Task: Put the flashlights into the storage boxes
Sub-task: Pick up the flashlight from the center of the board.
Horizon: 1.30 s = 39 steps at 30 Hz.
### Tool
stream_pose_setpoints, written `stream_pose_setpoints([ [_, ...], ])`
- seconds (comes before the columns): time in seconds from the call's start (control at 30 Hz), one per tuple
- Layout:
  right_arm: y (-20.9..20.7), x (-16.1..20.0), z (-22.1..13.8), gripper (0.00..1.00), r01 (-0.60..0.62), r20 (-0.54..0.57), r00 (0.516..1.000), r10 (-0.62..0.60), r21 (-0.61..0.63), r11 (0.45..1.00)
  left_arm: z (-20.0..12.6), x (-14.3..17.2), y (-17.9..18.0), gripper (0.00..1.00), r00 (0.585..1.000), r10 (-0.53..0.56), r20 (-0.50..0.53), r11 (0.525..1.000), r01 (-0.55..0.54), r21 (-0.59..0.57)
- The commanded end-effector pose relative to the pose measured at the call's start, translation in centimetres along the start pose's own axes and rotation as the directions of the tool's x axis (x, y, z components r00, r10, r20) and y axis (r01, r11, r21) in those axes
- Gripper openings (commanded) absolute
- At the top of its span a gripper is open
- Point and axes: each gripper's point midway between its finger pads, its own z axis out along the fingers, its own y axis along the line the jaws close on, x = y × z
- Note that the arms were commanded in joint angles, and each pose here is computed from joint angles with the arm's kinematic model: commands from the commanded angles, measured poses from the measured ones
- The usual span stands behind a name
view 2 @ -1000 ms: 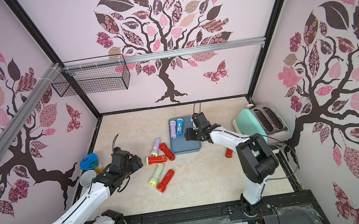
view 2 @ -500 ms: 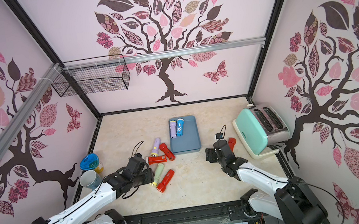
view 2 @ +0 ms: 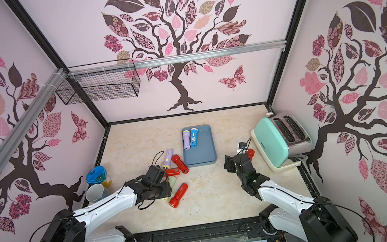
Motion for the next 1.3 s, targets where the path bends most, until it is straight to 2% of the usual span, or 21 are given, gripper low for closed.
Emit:
stream_pose_setpoints([
  [0.0, -0.9, -0.5, 0.0, 0.8, -0.019, 0.041, 0.999, 0.017, 0.049, 0.999, -0.1, -1.4, -1.1, 0.61, 1.0, 0.019, 0.012, 1.0, -0.019, 0.011],
  [0.23, -3.5, 0.5, -0.7, 0.76, -0.042, 0.053, 0.998, 0.035, 0.15, 0.988, 1.1, -2.3, -1.0, 0.6, 0.999, 0.036, 0.014, 0.998, -0.036, -0.045],
  [0.4, -4.1, 0.7, -1.7, 0.75, -0.055, 0.03, 0.998, 0.051, 0.177, 0.983, 1.7, -2.8, -0.7, 0.58, 0.999, 0.032, 0.018, 0.996, -0.03, -0.079],
  [0.6, -3.5, 2.9, -3.2, 0.75, -0.062, -0.094, 0.993, 0.072, 0.11, 0.992, 2.6, -3.5, -0.9, 0.64, 0.998, 0.064, 0.004, 0.992, -0.063, -0.108],
  [0.7, -2.7, 3.1, -3.7, 0.77, -0.085, -0.073, 0.994, 0.087, 0.027, 0.996, 3.1, -3.8, -0.7, 0.64, 0.996, 0.086, -0.008, 0.987, -0.087, -0.139],
  [0.8, -2.0, 3.0, -3.8, 0.82, -0.085, -0.033, 0.996, 0.084, -0.043, 0.995, 3.5, -4.1, -0.6, 0.58, 0.995, 0.099, -0.015, 0.982, -0.1, -0.162],
  [0.97, -1.3, 3.3, -3.6, 0.83, -0.073, -0.059, 0.996, 0.069, -0.07, 0.995, 3.1, -4.3, -0.4, 0.35, 0.996, 0.089, -0.007, 0.98, -0.088, -0.18],
  [1.13, -1.4, 3.4, -3.3, 0.83, -0.068, -0.07, 0.995, 0.064, -0.057, 0.996, 0.9, -5.1, -1.4, 0.26, 0.998, 0.064, 0.004, 0.987, -0.063, -0.146],
  [1.17, -1.4, 3.5, -3.3, 0.83, -0.068, -0.071, 0.995, 0.064, -0.055, 0.996, 0.0, -5.5, -1.7, 0.23, 0.998, 0.06, 0.014, 0.99, -0.057, -0.132],
  [1.27, -1.5, 3.4, -3.3, 0.83, -0.071, -0.069, 0.995, 0.068, -0.052, 0.996, -3.2, -7.0, -2.8, 0.22, 0.996, 0.053, 0.07, 0.995, -0.047, -0.093],
])
